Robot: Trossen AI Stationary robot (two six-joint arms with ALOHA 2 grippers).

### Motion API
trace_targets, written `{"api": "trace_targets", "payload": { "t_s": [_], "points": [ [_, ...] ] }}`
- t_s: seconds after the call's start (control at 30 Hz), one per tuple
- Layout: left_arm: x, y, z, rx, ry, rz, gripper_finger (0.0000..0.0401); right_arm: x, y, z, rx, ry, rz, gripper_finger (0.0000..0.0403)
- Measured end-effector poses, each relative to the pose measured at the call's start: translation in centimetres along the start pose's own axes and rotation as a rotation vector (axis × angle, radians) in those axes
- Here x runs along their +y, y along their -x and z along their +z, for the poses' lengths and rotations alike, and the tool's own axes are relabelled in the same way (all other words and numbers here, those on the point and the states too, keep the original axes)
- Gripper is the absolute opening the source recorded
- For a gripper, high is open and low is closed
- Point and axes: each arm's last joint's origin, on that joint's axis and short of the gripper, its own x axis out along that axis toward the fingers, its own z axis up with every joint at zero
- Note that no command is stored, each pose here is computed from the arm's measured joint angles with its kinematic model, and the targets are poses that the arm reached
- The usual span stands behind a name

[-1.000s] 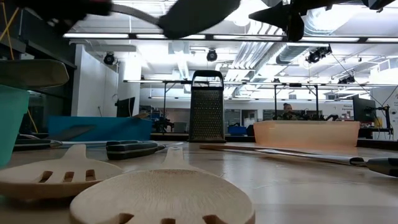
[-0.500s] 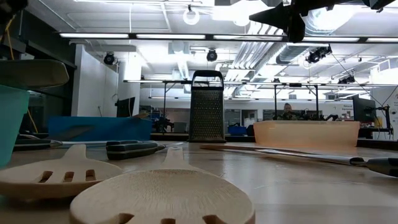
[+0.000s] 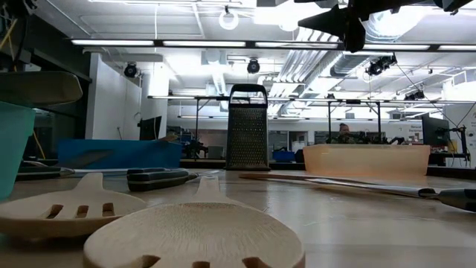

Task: Pick & Place Kitchen Items
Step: Put the black flipper into the green bin

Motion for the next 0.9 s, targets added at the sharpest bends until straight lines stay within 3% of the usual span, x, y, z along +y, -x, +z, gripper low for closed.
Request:
{"api": "trace_targets", "payload": {
  "t_s": [0.53, 0.9],
  "points": [
    [0.1, -1.3, -3.5, 0.191, 0.09, 0.098, 0.0071, -0.1, 0.0, -0.2, 0.017, -0.015, -0.007, 0.0213],
    [0.4, -1.1, -4.4, 0.479, 0.168, 0.135, 0.0068, -0.1, 0.0, -0.2, 0.017, -0.008, -0.008, 0.0212]
  ]
}}
